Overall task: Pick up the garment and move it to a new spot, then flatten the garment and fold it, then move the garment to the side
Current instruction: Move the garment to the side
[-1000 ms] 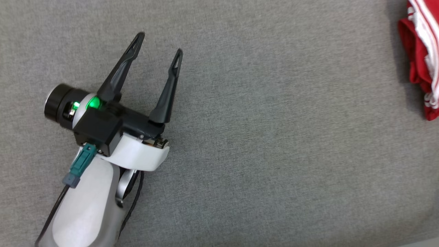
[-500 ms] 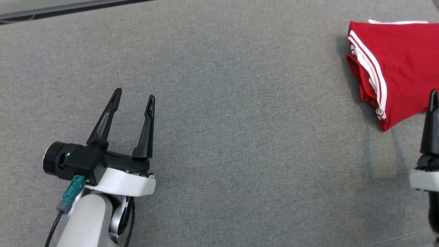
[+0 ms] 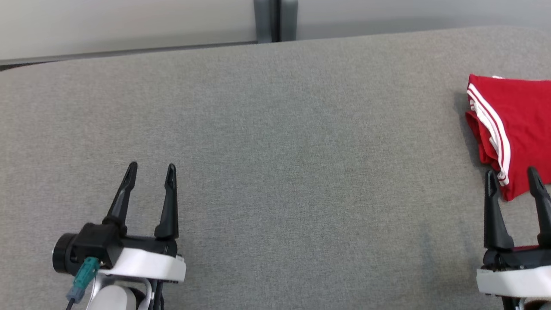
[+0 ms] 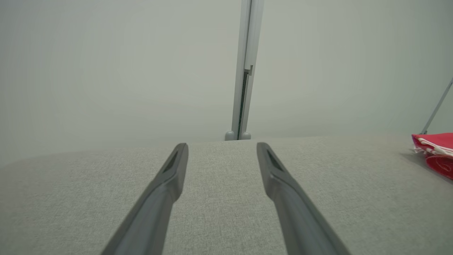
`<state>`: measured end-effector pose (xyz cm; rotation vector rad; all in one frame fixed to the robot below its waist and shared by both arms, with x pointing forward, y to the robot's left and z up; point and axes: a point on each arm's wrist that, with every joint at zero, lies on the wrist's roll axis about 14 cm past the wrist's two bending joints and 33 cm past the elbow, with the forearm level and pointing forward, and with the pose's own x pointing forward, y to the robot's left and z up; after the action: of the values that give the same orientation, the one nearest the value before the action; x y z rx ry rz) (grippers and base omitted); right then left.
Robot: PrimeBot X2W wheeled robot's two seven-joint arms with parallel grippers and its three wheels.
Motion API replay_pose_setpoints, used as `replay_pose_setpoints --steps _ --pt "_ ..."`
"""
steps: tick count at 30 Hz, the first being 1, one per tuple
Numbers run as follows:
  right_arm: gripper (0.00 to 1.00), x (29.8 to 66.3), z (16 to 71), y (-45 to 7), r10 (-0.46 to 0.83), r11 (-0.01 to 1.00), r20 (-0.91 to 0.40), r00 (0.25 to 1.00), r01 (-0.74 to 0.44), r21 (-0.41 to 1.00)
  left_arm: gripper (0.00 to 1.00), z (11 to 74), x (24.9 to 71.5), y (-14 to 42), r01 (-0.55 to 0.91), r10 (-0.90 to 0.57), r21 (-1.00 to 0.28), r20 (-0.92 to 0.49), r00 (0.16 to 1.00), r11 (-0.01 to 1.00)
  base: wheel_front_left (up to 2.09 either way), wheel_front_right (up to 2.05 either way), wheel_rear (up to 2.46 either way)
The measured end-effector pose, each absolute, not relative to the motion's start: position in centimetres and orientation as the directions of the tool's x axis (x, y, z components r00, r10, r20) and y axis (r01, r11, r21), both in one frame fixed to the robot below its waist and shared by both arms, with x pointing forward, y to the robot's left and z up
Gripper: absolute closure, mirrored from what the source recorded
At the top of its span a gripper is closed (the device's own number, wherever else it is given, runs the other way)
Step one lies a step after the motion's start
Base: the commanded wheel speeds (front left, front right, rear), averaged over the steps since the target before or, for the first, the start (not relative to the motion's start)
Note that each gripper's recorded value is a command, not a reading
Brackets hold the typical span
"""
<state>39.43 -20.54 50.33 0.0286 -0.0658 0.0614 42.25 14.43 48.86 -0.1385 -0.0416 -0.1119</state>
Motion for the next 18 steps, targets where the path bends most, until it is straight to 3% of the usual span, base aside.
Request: replay_pose_setpoints --steps 9,18 --pt "0.0 36.1 51.5 -17.5 0.152 0.987 0.042 0.987 -0.154 0.046 0.0 49.1 36.6 17.9 0.022 -0.018 -0.112 0.03 0.999 0.994 0.0 0.0 0.0" --pt "0.0 33.1 52.3 -17.2 0.159 0.985 0.049 0.986 -0.162 0.058 0.0 49.1 33.2 19.0 -0.014 0.018 -0.12 0.031 0.999 0.993 0.0 0.0 0.0"
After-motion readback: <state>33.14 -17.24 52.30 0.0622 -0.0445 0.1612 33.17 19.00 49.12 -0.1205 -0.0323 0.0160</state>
